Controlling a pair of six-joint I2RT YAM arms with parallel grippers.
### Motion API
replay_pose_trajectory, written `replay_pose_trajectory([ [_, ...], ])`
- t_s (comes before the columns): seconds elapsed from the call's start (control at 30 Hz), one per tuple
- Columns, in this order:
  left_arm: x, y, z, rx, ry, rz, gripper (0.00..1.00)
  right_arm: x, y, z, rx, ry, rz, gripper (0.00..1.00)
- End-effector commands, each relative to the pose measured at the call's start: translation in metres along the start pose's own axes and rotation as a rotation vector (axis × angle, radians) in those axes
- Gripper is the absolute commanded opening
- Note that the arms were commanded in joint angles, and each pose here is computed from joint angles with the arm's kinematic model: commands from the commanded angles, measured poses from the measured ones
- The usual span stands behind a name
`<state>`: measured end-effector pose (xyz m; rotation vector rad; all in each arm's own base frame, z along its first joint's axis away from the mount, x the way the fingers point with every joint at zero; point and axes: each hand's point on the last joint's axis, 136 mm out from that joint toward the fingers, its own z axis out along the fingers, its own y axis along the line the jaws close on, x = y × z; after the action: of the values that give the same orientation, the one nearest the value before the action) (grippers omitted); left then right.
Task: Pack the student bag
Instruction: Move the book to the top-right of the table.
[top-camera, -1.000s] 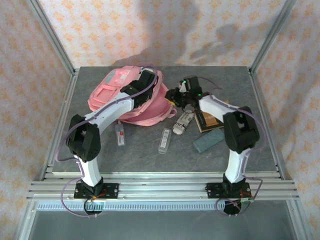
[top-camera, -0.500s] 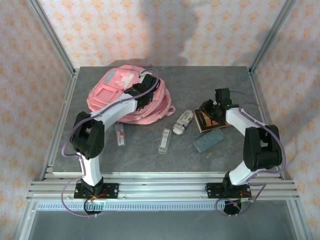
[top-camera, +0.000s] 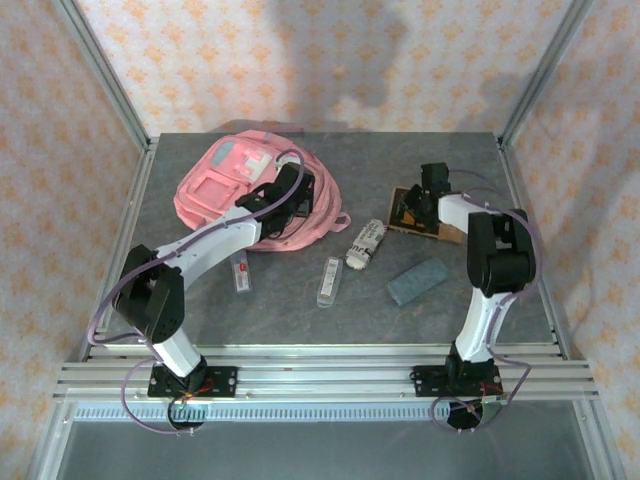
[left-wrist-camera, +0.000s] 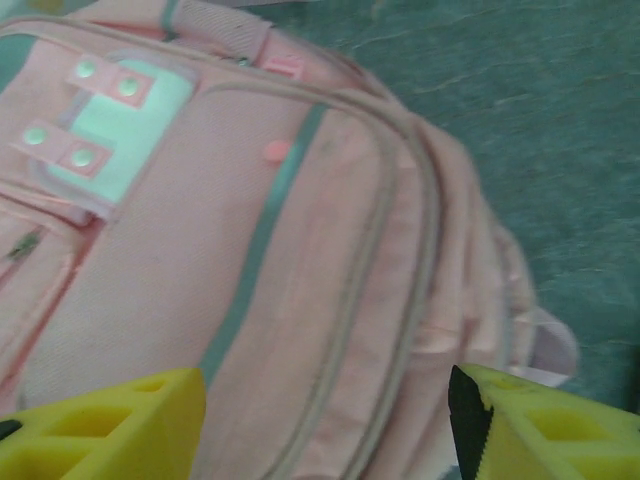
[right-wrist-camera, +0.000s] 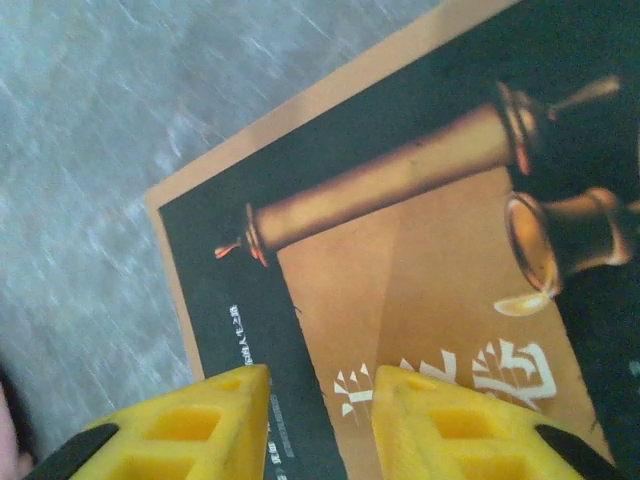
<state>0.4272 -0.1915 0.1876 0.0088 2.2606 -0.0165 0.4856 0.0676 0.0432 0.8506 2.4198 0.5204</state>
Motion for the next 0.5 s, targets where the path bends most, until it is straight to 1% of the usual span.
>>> replay_pose_trajectory([
  [0.0, 0.0, -0.021, 0.004, 0.1, 0.003, -0.046, 0.68, 0.028, -0.003, 0.029, 0.032, 0.102, -0.035, 0.32],
  [0.17, -0.01, -0.045, 0.021, 0.155, 0.022, -0.05, 0.68, 0.06, 0.036, 0.039, -0.053, 0.193, -0.187, 0.32],
  [0.3, -0.023, -0.064, 0.036, 0.184, 0.029, -0.053, 0.68, 0.08, 0.041, 0.038, -0.068, 0.249, -0.262, 0.3],
  [0.37, -0.023, -0.073, 0.048, 0.196, 0.045, -0.048, 0.68, 0.081, 0.042, 0.031, -0.071, 0.245, -0.279, 0.31],
  [0.47, -0.027, -0.089, 0.061, 0.231, 0.068, -0.044, 0.69, 0.074, 0.049, 0.009, -0.089, 0.207, -0.295, 0.34],
])
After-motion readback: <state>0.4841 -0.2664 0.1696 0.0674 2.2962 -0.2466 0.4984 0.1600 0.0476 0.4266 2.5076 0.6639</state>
